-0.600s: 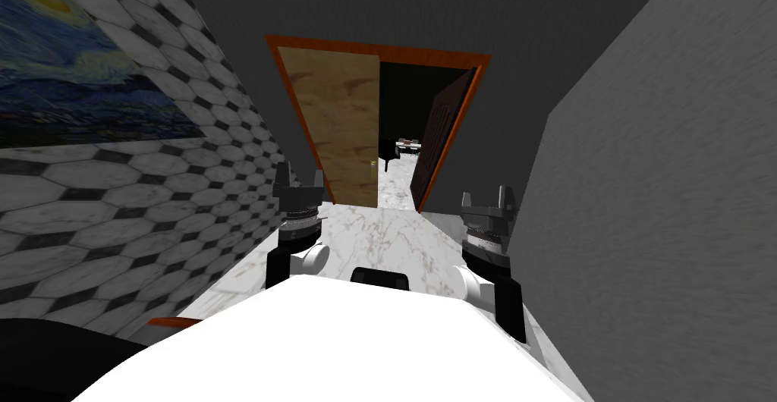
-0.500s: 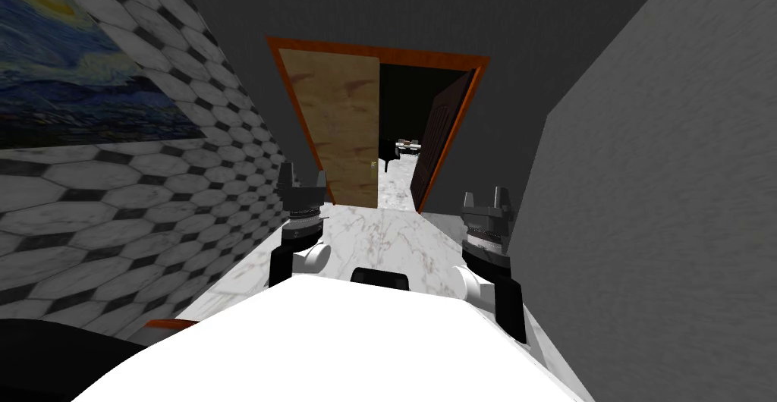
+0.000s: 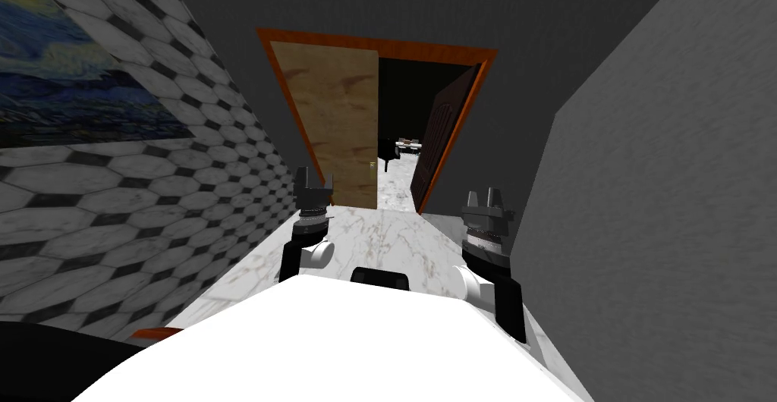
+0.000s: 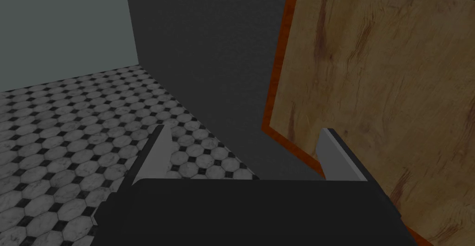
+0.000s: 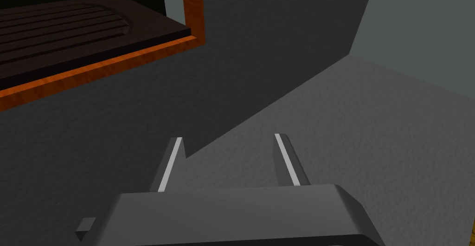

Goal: Push the door open

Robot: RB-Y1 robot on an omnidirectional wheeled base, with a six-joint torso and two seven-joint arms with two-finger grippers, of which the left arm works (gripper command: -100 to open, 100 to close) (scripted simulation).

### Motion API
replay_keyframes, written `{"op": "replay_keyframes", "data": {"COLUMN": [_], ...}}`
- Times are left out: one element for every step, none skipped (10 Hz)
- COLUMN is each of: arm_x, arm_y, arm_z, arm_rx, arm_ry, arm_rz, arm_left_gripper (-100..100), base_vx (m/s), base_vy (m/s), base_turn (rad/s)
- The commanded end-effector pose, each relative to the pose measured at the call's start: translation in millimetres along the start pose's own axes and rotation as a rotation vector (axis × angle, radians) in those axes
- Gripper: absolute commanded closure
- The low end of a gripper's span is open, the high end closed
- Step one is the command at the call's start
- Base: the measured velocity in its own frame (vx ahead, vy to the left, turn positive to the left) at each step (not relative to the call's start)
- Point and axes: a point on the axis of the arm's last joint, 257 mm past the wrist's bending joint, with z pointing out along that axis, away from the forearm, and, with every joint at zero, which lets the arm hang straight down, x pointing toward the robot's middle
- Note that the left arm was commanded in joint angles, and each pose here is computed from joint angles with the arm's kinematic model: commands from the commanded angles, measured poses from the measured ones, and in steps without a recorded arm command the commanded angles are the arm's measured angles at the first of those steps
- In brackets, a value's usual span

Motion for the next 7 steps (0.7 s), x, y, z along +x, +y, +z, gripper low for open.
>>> {"op": "replay_keyframes", "data": {"arm_x": [-1.3, -1.0, -0.9, -0.7, -0.6, -0.5, -0.4], "arm_y": [14.4, 23.0, 33.6, 44.1, 54.6, 65.4, 76.9], "arm_z": [-0.5, -1.2, -2.1, -3.1, -4.1, -5.2, -6.3], "arm_rx": [-0.023, -0.037, -0.054, -0.071, -0.088, -0.106, -0.125], "arm_ry": [0.005, 0.007, 0.011, 0.014, 0.017, 0.020, 0.022], "arm_rz": [-0.002, -0.003, -0.004, -0.005, -0.006, -0.006, -0.007], "arm_left_gripper": [-100, -100, -100, -100, -100, -100, -100], "base_vx": [0.083, 0.081, 0.087, 0.085, 0.089, 0.098, 0.105], "base_vy": [0.016, 0.015, 0.006, 0.006, -0.001, 0.004, 0.003], "base_turn": [-0.002, -0.005, -0.004, -0.001, -0.002, -0.003, -0.005]}}
